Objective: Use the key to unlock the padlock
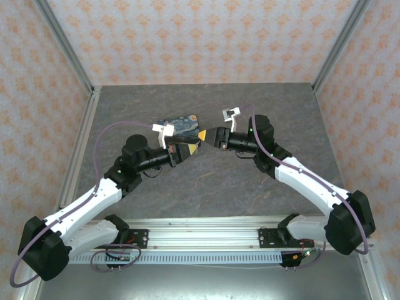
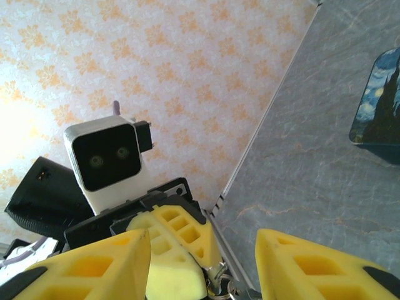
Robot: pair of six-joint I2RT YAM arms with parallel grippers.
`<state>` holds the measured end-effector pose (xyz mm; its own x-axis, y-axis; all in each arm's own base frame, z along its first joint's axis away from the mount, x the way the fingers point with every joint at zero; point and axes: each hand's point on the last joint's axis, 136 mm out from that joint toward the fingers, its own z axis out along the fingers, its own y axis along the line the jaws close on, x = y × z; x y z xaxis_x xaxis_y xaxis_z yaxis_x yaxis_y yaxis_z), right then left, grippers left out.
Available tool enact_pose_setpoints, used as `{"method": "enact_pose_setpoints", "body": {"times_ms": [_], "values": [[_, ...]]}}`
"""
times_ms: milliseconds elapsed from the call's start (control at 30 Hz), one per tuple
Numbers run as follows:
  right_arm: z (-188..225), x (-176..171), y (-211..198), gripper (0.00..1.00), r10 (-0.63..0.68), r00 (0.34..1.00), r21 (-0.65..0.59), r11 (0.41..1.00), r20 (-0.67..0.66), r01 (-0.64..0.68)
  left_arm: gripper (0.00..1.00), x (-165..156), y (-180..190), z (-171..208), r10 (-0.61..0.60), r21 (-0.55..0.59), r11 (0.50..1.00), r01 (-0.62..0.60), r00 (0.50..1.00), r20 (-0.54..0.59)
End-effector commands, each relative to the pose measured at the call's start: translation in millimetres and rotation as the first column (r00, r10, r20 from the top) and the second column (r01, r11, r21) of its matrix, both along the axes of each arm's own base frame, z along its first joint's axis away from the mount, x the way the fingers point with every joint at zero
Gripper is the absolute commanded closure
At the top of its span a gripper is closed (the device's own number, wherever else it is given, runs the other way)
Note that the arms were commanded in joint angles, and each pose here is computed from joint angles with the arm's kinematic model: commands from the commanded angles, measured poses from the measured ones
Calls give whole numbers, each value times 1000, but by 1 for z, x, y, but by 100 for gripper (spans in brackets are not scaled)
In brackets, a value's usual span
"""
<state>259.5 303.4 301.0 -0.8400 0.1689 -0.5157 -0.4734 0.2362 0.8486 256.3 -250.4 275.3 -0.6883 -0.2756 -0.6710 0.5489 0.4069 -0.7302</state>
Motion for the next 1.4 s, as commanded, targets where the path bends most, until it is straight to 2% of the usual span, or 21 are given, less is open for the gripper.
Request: {"method": "enact_pose_setpoints", "body": {"times_ms": [0, 167, 233, 300, 467, 600, 633, 667, 700, 767, 800, 1100, 1367], "values": [[11, -13, 4, 54, 58, 998, 26, 998, 5, -59, 100, -4, 1, 12, -23, -22, 999, 24, 999, 46], [8, -16, 12, 56, 84, 996, 22, 996, 1, -84, 100, -7, 0, 17, -38, -38, 998, 40, 998, 57], [7, -16, 15, 60, 94, 996, 27, 995, -4, -94, 100, -8, 0, 17, -41, -40, 998, 44, 997, 58], [7, -16, 17, 69, 102, 995, 36, 994, -6, -102, 100, -9, 1, 19, -41, -41, 998, 44, 997, 61], [8, -17, 18, 100, 107, 994, 39, 993, 7, -107, 100, -9, 2, 17, -37, -37, 999, 39, 998, 56], [6, -18, 16, 100, 103, 994, 23, 994, 34, -104, 100, -9, 3, 16, -33, -32, 999, 34, 998, 48], [5, -18, 15, 100, 101, 994, 17, 995, 44, -101, 97, -8, 4, 14, -26, -28, 999, 27, 999, 42], [5, -19, 14, 100, 98, 994, 8, 995, 56, -99, 81, -7, 6, 12, -13, -22, 1000, 13, 999, 30], [5, -19, 13, 100, 98, 993, 0, 995, 69, -98, 70, -5, 8, 9, -5, -18, 1000, 5, 1000, 18], [4, -21, 12, 100, 105, 991, -20, 994, 88, -104, 59, -3, 11, 7, 4, -31, 1000, -3, 1000, 7], [3, -23, 12, 100, 116, 989, -31, 993, 94, -113, 57, -2, 13, 7, 6, -45, 999, -6, 1000, 4], [3, -27, 15, 100, 164, 979, -42, 986, 118, -160, 56, -12, 7, 26, -82, -119, 989, 90, 994, 74], [11, -24, 16, 100, 146, 980, -9, 989, 135, -146, 59, -11, 3, 8, -106, -112, 988, 110, 993, 44]]}}
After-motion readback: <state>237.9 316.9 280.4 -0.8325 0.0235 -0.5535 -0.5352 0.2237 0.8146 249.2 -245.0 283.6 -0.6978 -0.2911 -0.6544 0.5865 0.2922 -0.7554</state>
